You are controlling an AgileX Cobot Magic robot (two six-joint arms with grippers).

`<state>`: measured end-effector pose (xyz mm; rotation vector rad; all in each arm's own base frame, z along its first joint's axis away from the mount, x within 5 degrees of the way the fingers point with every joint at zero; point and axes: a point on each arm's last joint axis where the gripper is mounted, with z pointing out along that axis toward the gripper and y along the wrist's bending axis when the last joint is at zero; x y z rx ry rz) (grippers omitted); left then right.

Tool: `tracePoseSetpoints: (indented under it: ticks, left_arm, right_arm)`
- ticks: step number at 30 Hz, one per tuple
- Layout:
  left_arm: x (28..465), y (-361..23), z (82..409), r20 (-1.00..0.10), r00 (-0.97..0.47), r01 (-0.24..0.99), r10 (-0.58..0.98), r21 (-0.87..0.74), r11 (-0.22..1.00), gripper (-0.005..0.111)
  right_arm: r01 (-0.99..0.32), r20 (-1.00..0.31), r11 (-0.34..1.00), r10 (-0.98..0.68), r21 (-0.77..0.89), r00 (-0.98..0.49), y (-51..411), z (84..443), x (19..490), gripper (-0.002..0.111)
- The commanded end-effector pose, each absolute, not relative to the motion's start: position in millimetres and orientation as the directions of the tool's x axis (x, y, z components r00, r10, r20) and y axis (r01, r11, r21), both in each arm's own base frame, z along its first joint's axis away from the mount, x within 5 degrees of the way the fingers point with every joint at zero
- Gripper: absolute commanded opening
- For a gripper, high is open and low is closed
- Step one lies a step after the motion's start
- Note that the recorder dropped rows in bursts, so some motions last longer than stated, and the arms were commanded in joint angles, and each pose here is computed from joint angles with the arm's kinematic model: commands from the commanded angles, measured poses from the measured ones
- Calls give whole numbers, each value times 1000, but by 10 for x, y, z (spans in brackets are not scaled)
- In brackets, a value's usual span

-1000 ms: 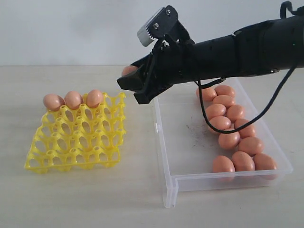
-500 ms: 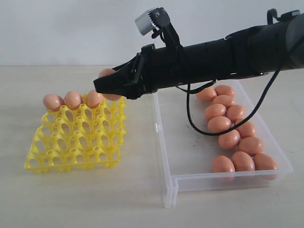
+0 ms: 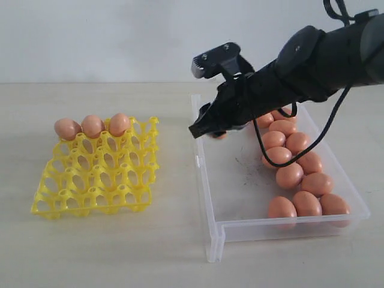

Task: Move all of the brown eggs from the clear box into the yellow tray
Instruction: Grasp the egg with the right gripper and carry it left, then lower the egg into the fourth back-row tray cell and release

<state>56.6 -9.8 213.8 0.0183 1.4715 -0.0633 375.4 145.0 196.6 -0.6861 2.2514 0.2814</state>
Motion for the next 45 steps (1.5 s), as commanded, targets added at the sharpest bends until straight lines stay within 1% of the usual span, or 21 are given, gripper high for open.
tracePoseSetpoints:
  ticks: [1, 2, 4, 5, 7, 8, 10, 12, 13, 15, 17, 20, 23, 27, 31, 35, 38, 43, 45]
  left_arm:
    - [562, -106, 2147, -995, 102, 64, -23, -17, 998, 4]
    - [562, -106, 2147, -995, 102, 64, -23, -17, 998, 4]
    - [562, -106, 2147, -995, 102, 64, -23, -17, 998, 4]
    - [562, -106, 2147, -995, 102, 64, -23, -17, 998, 4]
    - [562, -106, 2147, -995, 102, 64, -23, -17, 998, 4]
    - [562, -106, 2147, -995, 102, 63, -20, -14, 998, 4]
    - [562, -106, 2147, -995, 102, 63, -20, -14, 998, 4]
    - [562, -104, 2147, -995, 102, 61, -20, -14, 998, 4]
    - [562, -104, 2147, -995, 102, 61, -20, -14, 998, 4]
    - [562, -104, 2147, -995, 102, 61, -20, -14, 998, 4]
    - [562, -104, 2147, -995, 102, 61, -20, -14, 998, 4]
    - [562, -104, 2147, -995, 102, 61, -20, -14, 998, 4]
    - [562, -104, 2147, -995, 102, 61, -20, -14, 998, 4]
    - [562, -100, 2147, -995, 102, 57, -20, -15, 998, 4]
    - [562, -98, 2147, -995, 101, 55, -20, -15, 998, 4]
    - [563, -86, 2146, -995, 101, 42, -20, -16, 999, 4]
    - [563, -83, 2146, -995, 101, 39, -20, -17, 999, 4]
    - [563, -83, 2146, -995, 101, 39, -20, -17, 999, 4]
    - [563, -83, 2146, -995, 101, 39, -20, -17, 999, 4]
  right_arm:
    - [-230, -872, 951, -288, -209, -397, 1281, 2019, 3850, 0]
    - [-187, -892, 953, -292, -240, -346, 1276, 2048, 3851, 0]
    - [-143, -933, 963, -258, -228, -252, 1284, 2101, 3847, 0]
    - [-134, -951, 970, -228, -203, -210, 1292, 2123, 3842, 0]
    - [-144, -991, 985, -105, -92, -85, 1328, 2213, 3835, 0]
    - [-172, -999, 985, -22, -14, -43, 1357, 2246, 3822, 0]
    - [-295, -991, 954, 86, 53, 100, 1457, 2381, 3779, 0]
    - [-429, -966, 903, 135, 29, 220, 1567, 2505, 3712, 0]
    - [-493, -952, 870, 142, -10, 271, 1625, 2549, 3667, 0]
    - [-560, -943, 824, 114, -87, 314, 1703, 2569, 3616, 0]
    - [-568, -956, 817, 75, -105, 284, 1719, 2518, 3624, 0]
    - [-588, -968, 799, 30, -128, 250, 1734, 2345, 3665, 0]
    - [-617, -964, 779, 67, -111, 259, 1745, 2131, 3714, 0]
    - [-664, -973, 748, 140, -18, 184, 1784, 1772, 3878, 0]
    - [-773, -981, 634, 163, 26, 101, 1930, 1491, 4052, 0]
    - [-836, -982, 548, 138, -33, 129, 2077, 1402, 4182, 0]
    - [-836, -978, 548, 155, -32, 139, 2128, 1356, 4305, 0]
    - [-799, -979, 597, 196, 74, 56, 2129, 1230, 4481, 0]
    - [-769, -974, 621, 228, 152, -9, 2121, 1184, 4543, 0]
